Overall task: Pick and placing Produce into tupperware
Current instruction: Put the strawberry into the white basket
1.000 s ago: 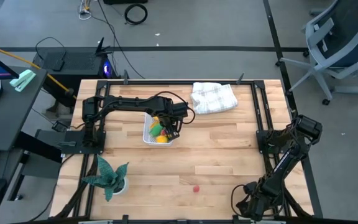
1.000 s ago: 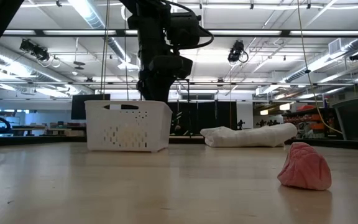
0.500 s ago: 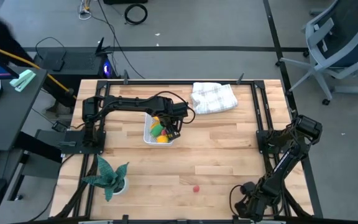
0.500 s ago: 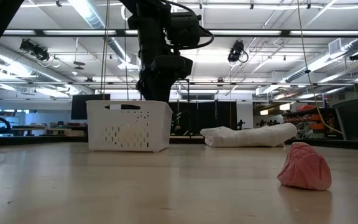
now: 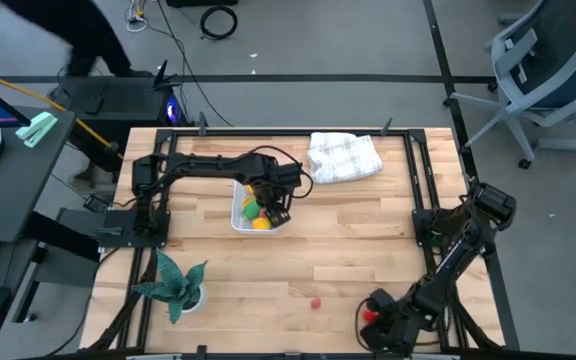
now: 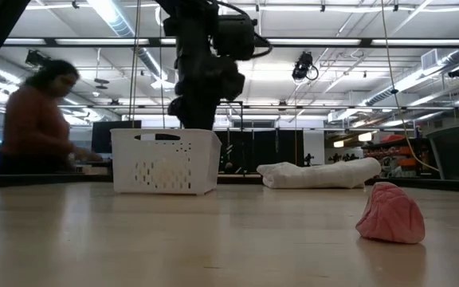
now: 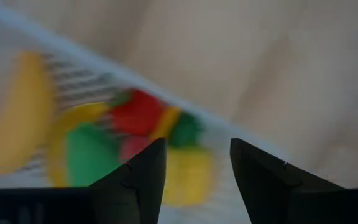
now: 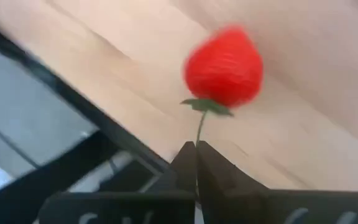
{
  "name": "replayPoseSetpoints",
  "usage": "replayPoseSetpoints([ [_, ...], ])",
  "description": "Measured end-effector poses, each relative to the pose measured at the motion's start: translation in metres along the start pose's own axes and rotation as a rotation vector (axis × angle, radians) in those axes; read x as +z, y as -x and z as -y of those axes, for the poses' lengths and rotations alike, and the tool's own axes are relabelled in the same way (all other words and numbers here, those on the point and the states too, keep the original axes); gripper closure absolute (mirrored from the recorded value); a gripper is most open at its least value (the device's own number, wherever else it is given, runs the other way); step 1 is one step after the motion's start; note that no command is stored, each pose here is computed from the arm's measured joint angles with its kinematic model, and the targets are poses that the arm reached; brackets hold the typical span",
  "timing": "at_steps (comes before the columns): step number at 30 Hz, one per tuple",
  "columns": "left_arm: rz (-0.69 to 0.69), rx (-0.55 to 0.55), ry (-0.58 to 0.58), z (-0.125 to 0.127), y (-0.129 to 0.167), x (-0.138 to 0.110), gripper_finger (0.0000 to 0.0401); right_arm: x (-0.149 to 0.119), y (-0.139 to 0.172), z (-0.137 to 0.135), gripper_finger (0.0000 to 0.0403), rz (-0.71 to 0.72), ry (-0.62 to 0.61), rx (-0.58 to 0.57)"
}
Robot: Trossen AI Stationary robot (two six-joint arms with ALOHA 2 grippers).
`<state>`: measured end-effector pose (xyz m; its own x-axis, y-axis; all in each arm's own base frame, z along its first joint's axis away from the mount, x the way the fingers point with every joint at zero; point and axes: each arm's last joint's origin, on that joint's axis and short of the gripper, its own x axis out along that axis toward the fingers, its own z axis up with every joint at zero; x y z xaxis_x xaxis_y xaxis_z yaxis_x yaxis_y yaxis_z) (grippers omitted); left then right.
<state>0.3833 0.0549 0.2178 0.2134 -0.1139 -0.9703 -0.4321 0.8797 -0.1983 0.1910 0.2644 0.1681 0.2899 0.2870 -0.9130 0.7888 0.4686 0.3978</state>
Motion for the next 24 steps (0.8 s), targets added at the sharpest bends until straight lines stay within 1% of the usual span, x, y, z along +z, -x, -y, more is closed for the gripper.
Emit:
replayPoseSetpoints([
  [2, 0.004, -0.078, -0.002, 0.005, 0.008, 0.004, 0.0220, 0.011, 0.005, -0.014, 0.0401, 0.050, 0.046, 0.048],
  [4, 0.031, -0.131, 0.003, 0.011, 0.021, 0.011, 0.0224, 0.024, 0.011, -0.027, 0.0401, 0.085, 0.107, 0.064],
  [7, 0.095, -0.163, -0.008, 0.019, 0.049, 0.021, 0.0231, 0.047, 0.024, -0.045, 0.0401, 0.128, 0.217, 0.052],
  [11, 0.140, -0.178, -0.015, 0.027, 0.101, 0.025, 0.0238, 0.085, 0.039, -0.058, 0.0402, 0.182, 0.351, -0.024],
  [13, 0.130, -0.174, -0.012, 0.029, 0.128, 0.020, 0.0240, 0.107, 0.046, -0.064, 0.0403, 0.206, 0.414, -0.042],
  [17, 0.099, -0.163, -0.004, 0.031, 0.181, -0.001, 0.0241, 0.151, 0.059, -0.072, 0.0403, 0.260, 0.512, -0.048],
  [19, 0.180, -0.199, -0.011, 0.035, 0.202, -0.007, 0.0241, 0.174, 0.066, -0.073, 0.0403, 0.290, 0.551, -0.057],
  [22, 0.319, -0.273, 0.025, 0.040, 0.230, -0.021, 0.0241, 0.212, 0.079, -0.073, 0.0403, 0.342, 0.591, -0.071],
  [23, 0.348, -0.290, 0.034, 0.040, 0.240, -0.027, 0.0241, 0.224, 0.084, -0.072, 0.0403, 0.361, 0.600, -0.075],
  [24, 0.349, -0.295, 0.045, 0.039, 0.246, -0.034, 0.0241, 0.237, 0.089, -0.071, 0.0403, 0.380, 0.606, -0.081],
])
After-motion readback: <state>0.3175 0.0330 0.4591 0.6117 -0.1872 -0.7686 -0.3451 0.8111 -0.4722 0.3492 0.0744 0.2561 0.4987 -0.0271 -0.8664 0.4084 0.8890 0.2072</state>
